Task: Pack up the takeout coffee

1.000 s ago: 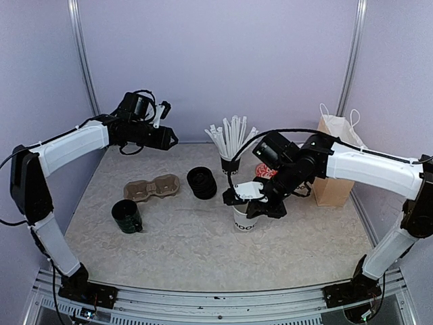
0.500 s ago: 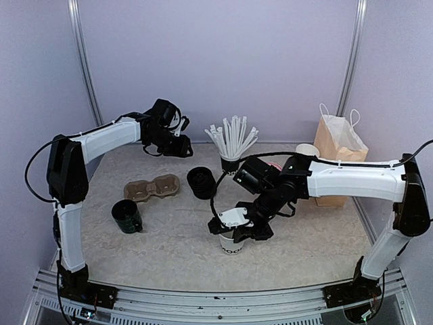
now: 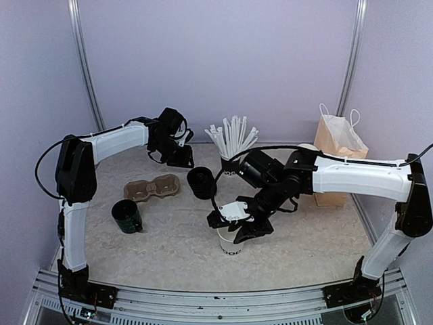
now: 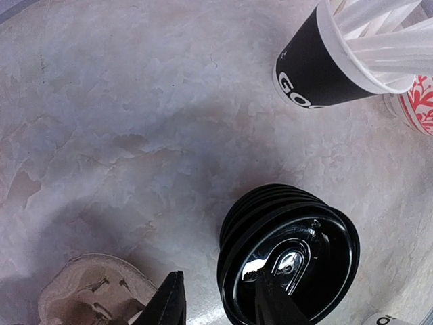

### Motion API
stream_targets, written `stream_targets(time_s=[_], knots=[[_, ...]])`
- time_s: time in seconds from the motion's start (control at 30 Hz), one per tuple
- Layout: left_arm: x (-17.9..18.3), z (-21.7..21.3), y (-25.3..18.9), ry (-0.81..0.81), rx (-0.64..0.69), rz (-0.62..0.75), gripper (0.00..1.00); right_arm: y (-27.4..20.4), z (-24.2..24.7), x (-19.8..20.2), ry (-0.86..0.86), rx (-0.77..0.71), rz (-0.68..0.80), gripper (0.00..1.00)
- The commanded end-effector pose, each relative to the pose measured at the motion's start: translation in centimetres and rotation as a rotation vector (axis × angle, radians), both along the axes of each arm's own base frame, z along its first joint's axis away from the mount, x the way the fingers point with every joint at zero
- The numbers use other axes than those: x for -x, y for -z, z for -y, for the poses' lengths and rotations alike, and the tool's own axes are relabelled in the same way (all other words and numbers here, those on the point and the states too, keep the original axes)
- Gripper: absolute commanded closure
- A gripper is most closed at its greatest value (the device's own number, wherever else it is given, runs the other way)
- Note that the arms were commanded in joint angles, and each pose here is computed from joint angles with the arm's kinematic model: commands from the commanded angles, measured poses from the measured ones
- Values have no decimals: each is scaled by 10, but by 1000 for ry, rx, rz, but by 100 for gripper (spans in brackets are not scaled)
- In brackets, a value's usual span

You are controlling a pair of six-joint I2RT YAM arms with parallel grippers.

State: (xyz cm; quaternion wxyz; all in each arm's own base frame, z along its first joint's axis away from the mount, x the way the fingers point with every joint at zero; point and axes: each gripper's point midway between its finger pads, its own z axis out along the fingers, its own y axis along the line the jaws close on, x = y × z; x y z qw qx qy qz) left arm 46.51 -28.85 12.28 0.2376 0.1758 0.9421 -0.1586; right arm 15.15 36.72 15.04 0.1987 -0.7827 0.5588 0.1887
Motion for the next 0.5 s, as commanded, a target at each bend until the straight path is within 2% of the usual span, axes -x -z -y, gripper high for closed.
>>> stream_targets(time_s=[0.0,0.13,0.33,0.4,0.47], knots=[[4,6,9,21,-17,-29,66,-44,4,-11,33,-98,1,63],[5,6,12,24,-37,-32,68,-52,13,-33,106,-120,23,63],[4,5,16,22,-62,-29,63,-65,27,-56,176,-155,56,63],[4,5,19,22,-74,-33,65,-67,29,-59,183,-160,61,63],[4,6,21,28,-77,-36,74,-68,30,-58,181,-163,60,63]])
